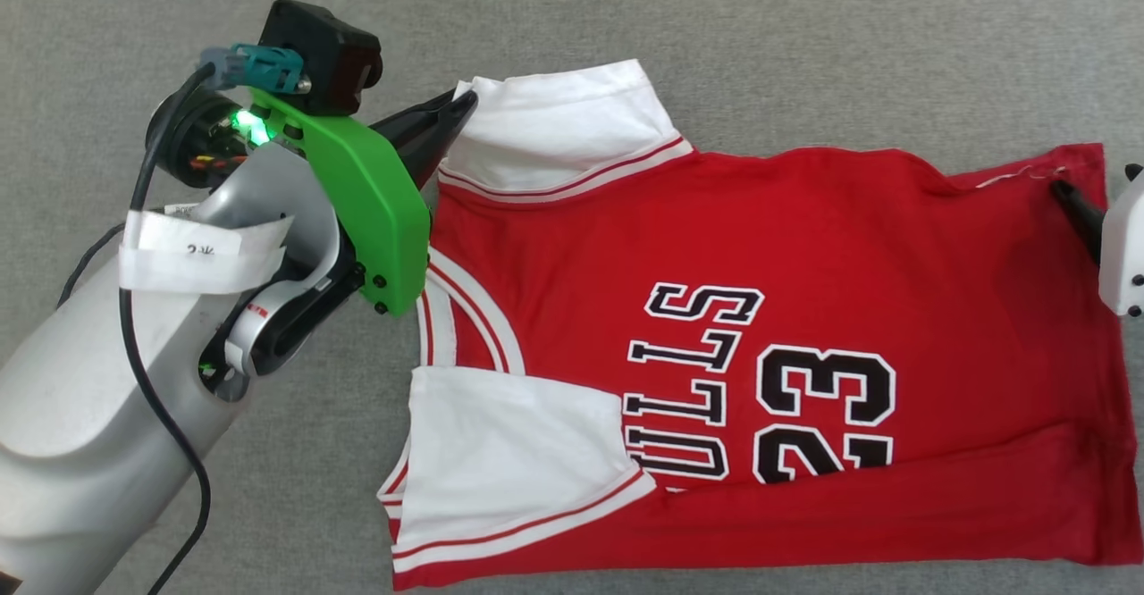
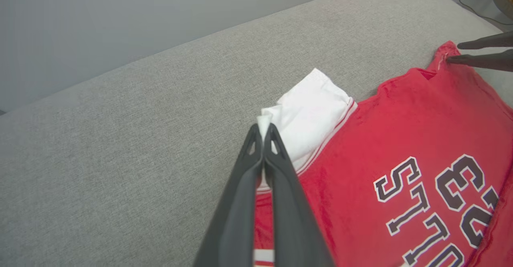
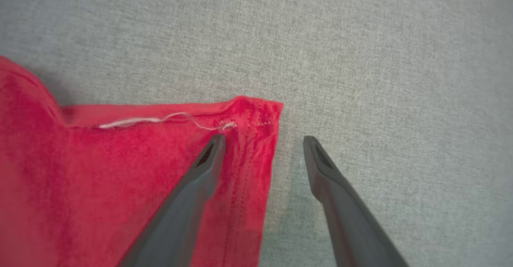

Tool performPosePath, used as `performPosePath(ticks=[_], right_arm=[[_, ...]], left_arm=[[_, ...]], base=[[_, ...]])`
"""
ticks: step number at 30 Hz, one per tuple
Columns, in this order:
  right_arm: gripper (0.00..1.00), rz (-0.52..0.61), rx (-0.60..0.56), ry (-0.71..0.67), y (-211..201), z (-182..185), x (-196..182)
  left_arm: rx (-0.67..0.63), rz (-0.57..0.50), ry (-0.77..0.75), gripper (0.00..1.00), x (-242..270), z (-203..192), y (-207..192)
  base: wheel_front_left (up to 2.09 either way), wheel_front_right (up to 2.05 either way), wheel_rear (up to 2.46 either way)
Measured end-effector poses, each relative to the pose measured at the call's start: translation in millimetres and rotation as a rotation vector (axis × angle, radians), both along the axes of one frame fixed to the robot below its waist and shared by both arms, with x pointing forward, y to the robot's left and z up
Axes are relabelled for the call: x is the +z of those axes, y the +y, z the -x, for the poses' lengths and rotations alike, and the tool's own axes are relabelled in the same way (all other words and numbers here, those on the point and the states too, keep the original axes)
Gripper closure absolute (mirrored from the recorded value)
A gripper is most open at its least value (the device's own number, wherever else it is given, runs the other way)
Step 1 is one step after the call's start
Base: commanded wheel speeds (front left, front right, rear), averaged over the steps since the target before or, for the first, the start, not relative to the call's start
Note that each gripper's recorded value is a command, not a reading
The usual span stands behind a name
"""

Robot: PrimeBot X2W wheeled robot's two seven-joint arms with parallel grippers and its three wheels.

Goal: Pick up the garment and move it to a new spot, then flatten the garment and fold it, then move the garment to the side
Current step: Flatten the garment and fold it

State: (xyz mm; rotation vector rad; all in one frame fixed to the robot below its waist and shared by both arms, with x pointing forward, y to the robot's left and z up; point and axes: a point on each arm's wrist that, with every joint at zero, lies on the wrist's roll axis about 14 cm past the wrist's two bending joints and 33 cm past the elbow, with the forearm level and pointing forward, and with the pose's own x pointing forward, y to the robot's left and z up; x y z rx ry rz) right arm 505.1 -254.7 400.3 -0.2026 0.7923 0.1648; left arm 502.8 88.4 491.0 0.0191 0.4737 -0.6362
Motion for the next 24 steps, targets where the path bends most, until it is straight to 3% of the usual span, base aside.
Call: performPosePath(ticks=[10,12,13,17,24], right_arm=[[0.00,0.065,0.086,0.069,11.0,-13.7,-26.7],[0.79,0.068,0.092,0.090,10.9,-11.7,-31.8],[1.00,0.067,0.095,0.098,11.5,-10.4,-33.5],[1.00,0.044,0.108,0.094,19.2,-7.6,-33.6],[1.00,-0.027,0.046,-0.037,14.4,-13.0,-12.8]], left_arm=[[0.016,0.004,0.024,1.00,-13.1,6.7,6.4],[0.024,0.003,0.028,1.00,-15.3,7.7,8.9],[0.030,0.005,0.026,1.00,-15.3,7.8,10.1],[0.052,0.009,0.021,1.00,-15.2,9.1,14.7],[0.111,0.020,0.015,1.00,-13.9,16.1,26.7]], base=[[0.00,0.00,0.00],[0.00,0.00,0.00],[0.00,0.00,0.00],[0.00,0.00,0.00],[0.00,0.00,0.00]])
